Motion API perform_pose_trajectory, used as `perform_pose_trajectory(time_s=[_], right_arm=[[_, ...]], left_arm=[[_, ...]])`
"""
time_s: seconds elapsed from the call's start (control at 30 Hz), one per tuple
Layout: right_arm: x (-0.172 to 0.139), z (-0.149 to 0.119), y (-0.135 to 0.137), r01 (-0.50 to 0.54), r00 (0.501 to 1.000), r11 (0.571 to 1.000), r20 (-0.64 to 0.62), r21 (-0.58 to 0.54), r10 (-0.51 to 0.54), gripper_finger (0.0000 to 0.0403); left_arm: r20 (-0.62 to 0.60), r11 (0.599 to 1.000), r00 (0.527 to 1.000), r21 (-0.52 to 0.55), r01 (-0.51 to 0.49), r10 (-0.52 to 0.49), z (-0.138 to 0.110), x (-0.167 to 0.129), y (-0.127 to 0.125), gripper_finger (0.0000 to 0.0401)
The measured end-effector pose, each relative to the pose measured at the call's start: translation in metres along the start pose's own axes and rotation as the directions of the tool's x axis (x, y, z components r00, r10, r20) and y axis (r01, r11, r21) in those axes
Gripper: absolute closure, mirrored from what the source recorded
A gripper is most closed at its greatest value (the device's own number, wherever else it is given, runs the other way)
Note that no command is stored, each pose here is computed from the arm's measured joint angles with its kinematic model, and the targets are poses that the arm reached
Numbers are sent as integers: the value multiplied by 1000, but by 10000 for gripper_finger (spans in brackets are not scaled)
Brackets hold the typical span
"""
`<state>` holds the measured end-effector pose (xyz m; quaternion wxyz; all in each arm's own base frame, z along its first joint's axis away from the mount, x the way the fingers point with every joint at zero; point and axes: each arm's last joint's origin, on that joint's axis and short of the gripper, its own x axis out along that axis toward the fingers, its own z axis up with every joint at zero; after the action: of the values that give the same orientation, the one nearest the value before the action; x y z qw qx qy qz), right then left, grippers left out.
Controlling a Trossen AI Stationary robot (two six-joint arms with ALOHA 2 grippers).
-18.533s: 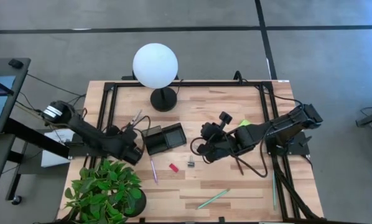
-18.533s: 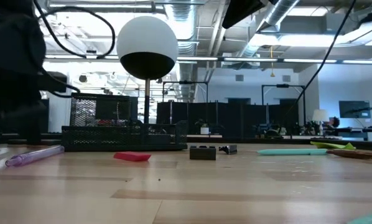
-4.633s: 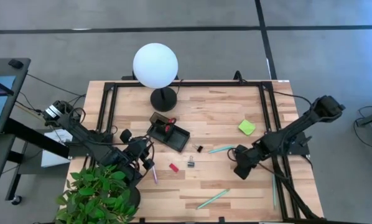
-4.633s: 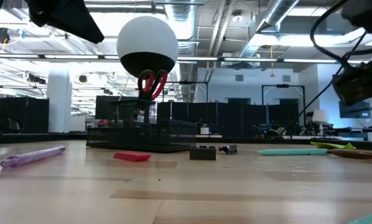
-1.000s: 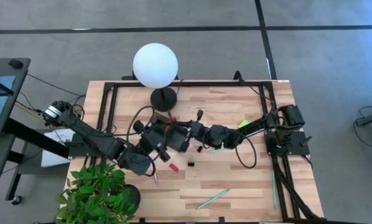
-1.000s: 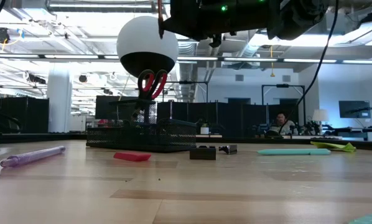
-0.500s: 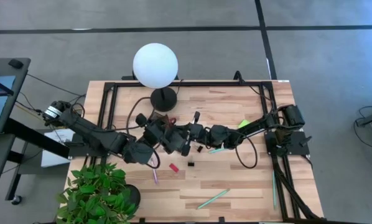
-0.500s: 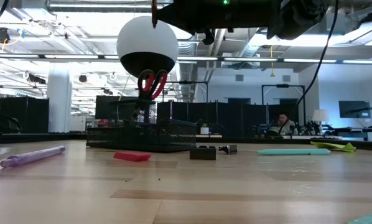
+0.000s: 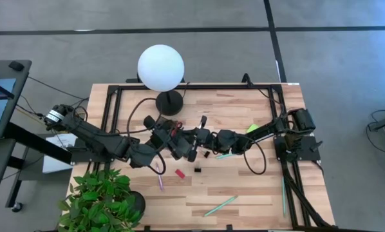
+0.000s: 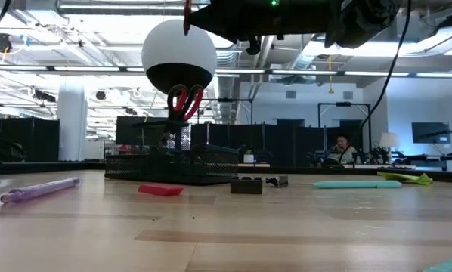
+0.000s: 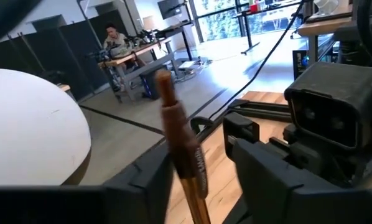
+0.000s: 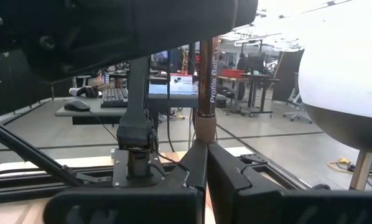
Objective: Pick and place office supplies into organizer
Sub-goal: Put the brown pen into the black desk organizer
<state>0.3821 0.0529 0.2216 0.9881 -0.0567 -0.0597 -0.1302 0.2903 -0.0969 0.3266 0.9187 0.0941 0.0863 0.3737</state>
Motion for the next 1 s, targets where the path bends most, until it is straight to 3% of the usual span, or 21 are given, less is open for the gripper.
perform_pose_trajectory(time_s=[0.23, 0.4, 0.6, 0.73, 0.8, 1.0], right_arm=[[0, 0, 0, 0, 1000, 1000, 0, -11, 0, 403], [-1, -1, 3, -2, 1000, 998, -19, -67, 1, 403], [-7, 1, 10, 117, 991, 980, -45, -158, -125, 403], [-20, 10, 27, 189, 978, 955, -44, -227, -204, 403], [-28, 16, 37, 208, 972, 944, -51, -256, -228, 403], [-52, 24, 70, 170, 982, 962, -45, -214, -183, 403]], left_arm=[[-8, 1000, 1000, 1, -28, 28, 0, 8, 4, 377], [-12, 998, 998, 2, -64, 64, -1, 12, 7, 372], [-71, 987, 985, 45, -152, 155, -17, 9, 10, 377], [-164, 986, 975, -40, -161, 153, -39, 6, 16, 377], [-178, 973, 961, -54, -226, 214, -50, 5, 20, 377], [-162, 928, 937, -160, -336, 311, -76, 2, 29, 377]])
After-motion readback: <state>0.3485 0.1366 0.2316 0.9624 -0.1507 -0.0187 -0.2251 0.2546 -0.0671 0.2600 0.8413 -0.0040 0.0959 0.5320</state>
